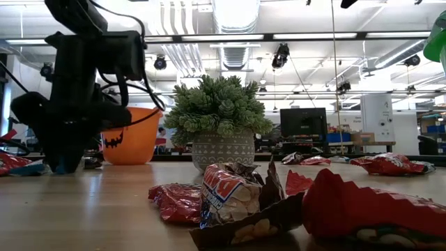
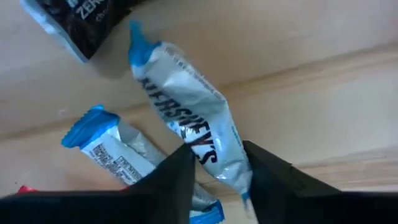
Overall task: Sort candy
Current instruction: Put the blue chocolate into the green bucket
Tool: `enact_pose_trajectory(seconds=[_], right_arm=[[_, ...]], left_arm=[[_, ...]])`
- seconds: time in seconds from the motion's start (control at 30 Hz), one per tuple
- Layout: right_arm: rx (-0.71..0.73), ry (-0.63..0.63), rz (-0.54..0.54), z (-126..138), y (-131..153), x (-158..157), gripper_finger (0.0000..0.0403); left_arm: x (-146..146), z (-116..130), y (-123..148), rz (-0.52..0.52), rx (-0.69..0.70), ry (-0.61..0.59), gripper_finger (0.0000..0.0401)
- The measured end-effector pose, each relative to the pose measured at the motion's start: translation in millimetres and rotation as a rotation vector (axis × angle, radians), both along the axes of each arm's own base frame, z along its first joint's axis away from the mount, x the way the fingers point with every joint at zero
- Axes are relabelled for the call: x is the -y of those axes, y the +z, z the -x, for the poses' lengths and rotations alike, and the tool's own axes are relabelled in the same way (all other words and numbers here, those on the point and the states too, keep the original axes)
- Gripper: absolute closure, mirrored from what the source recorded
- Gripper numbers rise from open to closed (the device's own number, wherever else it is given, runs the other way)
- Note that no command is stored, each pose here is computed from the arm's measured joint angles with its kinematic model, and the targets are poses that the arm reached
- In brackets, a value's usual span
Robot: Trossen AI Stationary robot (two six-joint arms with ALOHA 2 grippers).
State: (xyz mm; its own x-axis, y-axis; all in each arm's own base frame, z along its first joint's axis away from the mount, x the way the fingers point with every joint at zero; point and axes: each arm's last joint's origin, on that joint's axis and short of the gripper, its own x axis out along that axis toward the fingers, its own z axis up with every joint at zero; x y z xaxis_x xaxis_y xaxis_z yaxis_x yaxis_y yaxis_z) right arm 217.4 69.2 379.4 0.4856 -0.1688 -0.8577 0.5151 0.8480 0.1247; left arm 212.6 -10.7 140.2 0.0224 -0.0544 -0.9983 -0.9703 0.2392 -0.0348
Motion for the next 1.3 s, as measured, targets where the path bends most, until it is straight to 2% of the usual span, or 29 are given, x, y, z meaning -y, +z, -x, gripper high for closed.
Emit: enact_pose_trajectory(seconds=[0.17, 0.23, 0.43, 0.77, 1.07, 1.3], right_arm=[[0.0, 0.002, 0.001, 0.0, 0.0, 0.0, 0.0241], [0.0, 0.002, 0.001, 0.0, 0.0, 0.0, 0.0241], [0.0, 0.002, 0.002, -0.1, 0.0, 0.1, 0.0241], [0.064, 0.052, 0.011, -6.2, 3.4, -2.0, 0.0241], [0.25, 0.156, 0.074, -24.0, 15.7, -1.4, 0.0241], [0.341, 0.156, 0.128, -35.4, 23.3, 12.4, 0.0241]], left_arm=[[3.5, 0.7, 0.6, 0.005, 0.0, -0.022, 0.0381], [5.0, 0.8, 0.9, 0.013, 0.002, -0.045, 0.0392], [11.0, 1.0, 4.9, 0.054, 0.02, -0.108, 0.0392], [18.8, -21.5, 48.7, 0.054, 0.221, -0.278, 0.0397], [20.4, -43.8, 91.7, -0.014, 0.384, -0.456, 0.0397], [19.9, -48.7, 116.8, -0.075, 0.41, -0.593, 0.0397]])
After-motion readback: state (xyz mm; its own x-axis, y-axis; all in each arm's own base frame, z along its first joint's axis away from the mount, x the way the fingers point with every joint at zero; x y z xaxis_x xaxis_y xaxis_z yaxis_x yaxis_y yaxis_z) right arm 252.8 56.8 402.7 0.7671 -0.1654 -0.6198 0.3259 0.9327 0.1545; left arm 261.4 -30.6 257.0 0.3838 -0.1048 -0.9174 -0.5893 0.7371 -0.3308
